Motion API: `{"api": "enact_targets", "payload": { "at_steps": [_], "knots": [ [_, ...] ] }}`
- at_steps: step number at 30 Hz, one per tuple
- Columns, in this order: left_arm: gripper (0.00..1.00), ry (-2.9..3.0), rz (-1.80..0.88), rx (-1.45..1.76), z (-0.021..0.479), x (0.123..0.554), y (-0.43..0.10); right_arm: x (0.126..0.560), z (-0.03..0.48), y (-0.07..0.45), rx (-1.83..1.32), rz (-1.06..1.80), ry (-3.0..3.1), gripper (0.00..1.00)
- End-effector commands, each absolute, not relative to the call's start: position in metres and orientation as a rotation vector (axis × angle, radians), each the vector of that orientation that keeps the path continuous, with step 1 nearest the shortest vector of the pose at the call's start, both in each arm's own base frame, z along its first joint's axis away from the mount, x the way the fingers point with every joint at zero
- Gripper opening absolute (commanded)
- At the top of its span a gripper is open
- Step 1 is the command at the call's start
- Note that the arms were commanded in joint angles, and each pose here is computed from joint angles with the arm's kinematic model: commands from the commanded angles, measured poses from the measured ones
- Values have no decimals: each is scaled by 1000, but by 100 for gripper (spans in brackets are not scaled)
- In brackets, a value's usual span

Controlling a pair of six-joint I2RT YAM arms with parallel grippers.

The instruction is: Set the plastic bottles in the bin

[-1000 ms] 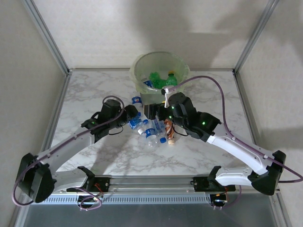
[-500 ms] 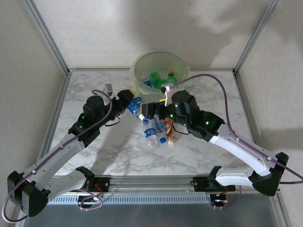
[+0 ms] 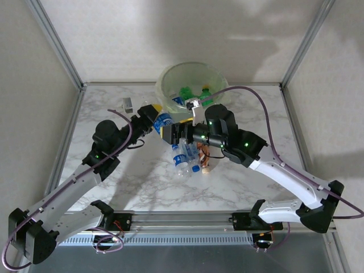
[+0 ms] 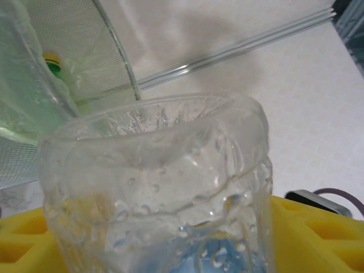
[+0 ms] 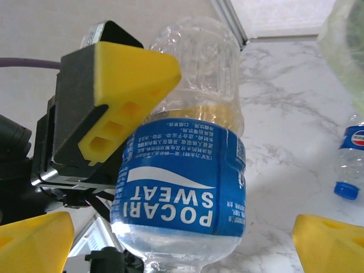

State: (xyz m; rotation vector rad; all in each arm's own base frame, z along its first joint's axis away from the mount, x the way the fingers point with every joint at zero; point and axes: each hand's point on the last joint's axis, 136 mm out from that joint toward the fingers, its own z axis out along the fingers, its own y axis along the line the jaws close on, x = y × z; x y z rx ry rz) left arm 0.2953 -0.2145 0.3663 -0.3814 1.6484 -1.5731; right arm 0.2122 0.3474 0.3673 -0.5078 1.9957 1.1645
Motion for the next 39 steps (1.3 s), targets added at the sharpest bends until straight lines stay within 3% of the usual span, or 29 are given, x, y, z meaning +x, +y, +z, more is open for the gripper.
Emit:
{"api": "enact_targets", "payload": {
  "at_steps": [1,23,39],
  "knots": [
    [67,1574,-1641,-331,382,286,-214,207,379,360,-534,1268,1968,99],
    [69,1445,-1765,-255,407,267,-213,204,372,379,-549,1408,1957,94],
    [69,1466,-1685,-244,407,270,-210,206,370,383,-554,1426,1958,70]
  ]
}}
